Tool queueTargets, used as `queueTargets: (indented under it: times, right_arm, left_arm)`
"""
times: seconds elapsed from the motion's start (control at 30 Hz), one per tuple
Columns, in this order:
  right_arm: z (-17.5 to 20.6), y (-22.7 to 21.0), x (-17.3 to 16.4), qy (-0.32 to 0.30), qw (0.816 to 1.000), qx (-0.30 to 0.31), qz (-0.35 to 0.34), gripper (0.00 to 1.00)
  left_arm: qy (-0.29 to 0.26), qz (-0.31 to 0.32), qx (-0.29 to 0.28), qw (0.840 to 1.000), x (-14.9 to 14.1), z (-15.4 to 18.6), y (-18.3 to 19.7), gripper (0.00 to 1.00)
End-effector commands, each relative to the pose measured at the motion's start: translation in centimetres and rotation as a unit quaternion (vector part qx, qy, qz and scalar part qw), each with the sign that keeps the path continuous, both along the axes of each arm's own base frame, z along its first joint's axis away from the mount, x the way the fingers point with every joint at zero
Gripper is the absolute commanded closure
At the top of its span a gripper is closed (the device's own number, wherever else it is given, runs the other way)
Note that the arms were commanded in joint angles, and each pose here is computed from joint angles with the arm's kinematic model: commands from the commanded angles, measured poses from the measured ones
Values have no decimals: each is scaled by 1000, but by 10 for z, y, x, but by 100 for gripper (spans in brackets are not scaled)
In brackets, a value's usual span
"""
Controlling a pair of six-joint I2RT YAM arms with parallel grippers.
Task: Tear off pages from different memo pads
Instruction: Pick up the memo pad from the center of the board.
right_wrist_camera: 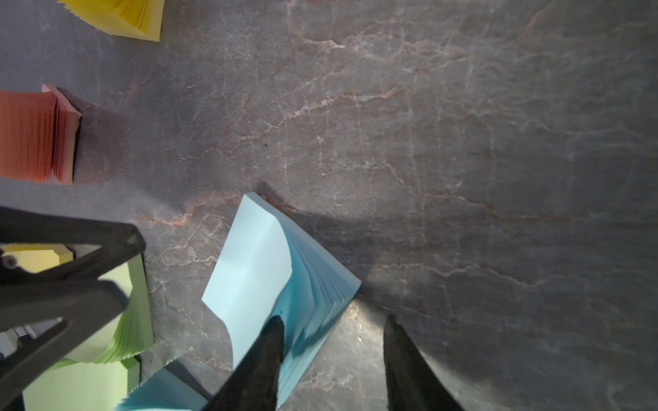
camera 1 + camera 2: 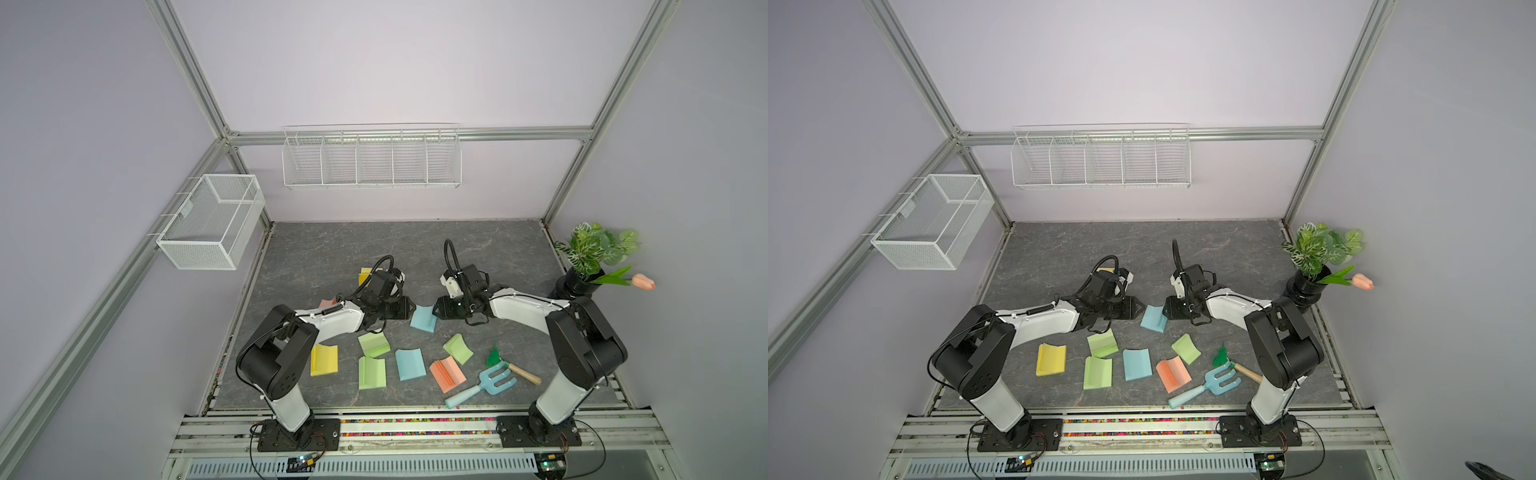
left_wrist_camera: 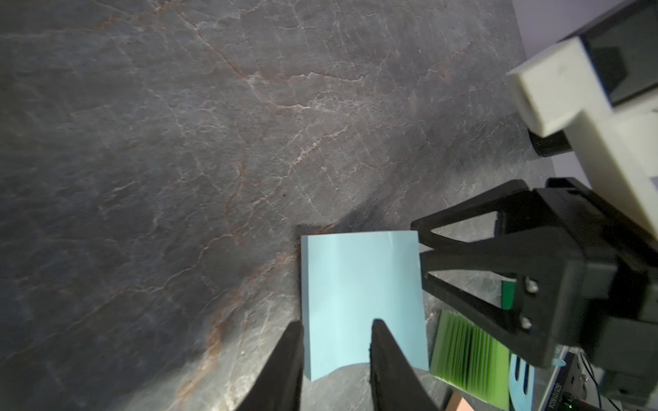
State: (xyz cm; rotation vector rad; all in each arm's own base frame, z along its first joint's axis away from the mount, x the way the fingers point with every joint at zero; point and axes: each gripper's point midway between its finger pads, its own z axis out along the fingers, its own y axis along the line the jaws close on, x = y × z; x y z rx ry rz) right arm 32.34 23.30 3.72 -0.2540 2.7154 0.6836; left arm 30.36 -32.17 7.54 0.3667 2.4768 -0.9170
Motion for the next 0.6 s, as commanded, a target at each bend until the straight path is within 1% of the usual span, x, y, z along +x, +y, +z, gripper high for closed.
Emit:
queueTargets:
  times: [0.0,0.13,0.2,0.4,0.57]
  right_arm:
    - [-3,2,1,2,1000,-11,6,53]
    - [-3,4,1,3,1000,-7,8,52]
    - [-2,5,0,3,1000,-2,9,52]
    - [1,15,-3,11,999,30,19,52]
    - [2,19,-5,15,999,41,23,52]
  left_arm:
    - [-17,-37,-4,999,-11,4,-13,66]
    - [-31,-62,25,997,-21,3,-25,65]
    - [-36,-65,37,997,-23,2,-28,63]
    - [-35,-62,35,997,-25,1,-31,55]
    - [-29,-67,41,996,-27,-4,-34,53]
